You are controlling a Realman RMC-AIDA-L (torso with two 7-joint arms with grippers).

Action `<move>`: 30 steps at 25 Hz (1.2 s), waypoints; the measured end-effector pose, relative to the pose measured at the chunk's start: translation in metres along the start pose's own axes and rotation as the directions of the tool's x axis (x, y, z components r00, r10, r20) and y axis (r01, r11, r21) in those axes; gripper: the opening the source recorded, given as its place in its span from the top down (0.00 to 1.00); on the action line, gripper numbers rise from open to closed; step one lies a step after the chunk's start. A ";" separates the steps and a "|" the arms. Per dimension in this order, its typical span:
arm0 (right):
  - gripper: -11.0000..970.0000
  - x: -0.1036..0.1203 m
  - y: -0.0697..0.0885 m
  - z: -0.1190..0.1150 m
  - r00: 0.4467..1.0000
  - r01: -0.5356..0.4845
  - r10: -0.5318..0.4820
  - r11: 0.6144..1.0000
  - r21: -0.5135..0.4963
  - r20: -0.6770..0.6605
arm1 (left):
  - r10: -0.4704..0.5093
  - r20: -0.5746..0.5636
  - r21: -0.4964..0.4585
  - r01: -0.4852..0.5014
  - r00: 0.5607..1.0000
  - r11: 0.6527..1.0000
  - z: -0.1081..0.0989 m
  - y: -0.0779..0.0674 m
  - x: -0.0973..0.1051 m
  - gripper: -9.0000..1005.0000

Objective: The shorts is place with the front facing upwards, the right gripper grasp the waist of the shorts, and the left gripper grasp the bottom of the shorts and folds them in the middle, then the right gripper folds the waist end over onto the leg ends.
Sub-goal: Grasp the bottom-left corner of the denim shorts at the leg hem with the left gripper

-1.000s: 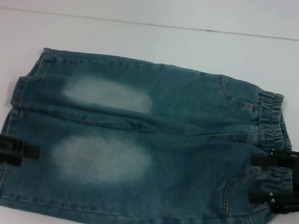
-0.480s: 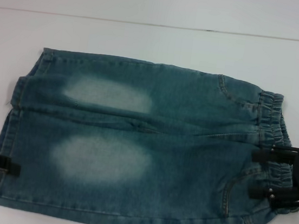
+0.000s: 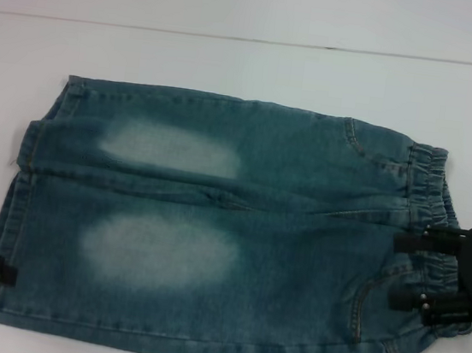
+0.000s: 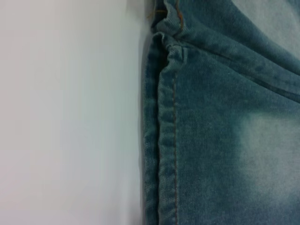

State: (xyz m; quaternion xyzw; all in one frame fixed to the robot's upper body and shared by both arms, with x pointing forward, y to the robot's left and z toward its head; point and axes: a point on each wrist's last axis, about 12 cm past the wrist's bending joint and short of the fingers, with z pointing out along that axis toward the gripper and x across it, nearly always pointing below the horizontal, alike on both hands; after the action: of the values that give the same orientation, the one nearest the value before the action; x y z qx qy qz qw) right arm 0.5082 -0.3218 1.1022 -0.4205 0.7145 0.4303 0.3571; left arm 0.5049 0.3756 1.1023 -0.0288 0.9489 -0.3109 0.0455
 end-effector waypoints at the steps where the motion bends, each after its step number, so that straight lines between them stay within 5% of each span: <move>1: 0.04 -0.001 0.000 0.000 1.000 0.001 -0.001 1.000 0.000 0.000 | 0.001 0.000 -0.001 -0.001 1.000 1.000 0.000 0.000 0.000 0.25; 30: 0.04 -0.001 -0.002 0.000 1.000 0.004 -0.004 1.000 0.008 -0.004 | 0.028 -0.029 -0.041 -0.029 0.999 0.999 0.009 -0.002 -0.003 0.25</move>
State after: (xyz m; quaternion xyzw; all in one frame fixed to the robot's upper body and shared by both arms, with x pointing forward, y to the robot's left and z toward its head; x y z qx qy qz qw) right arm 0.5104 -0.3218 1.1027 -0.4213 0.7160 0.4258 0.3584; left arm 0.5087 0.3690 1.0967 -0.0116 0.9560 -0.2910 0.0357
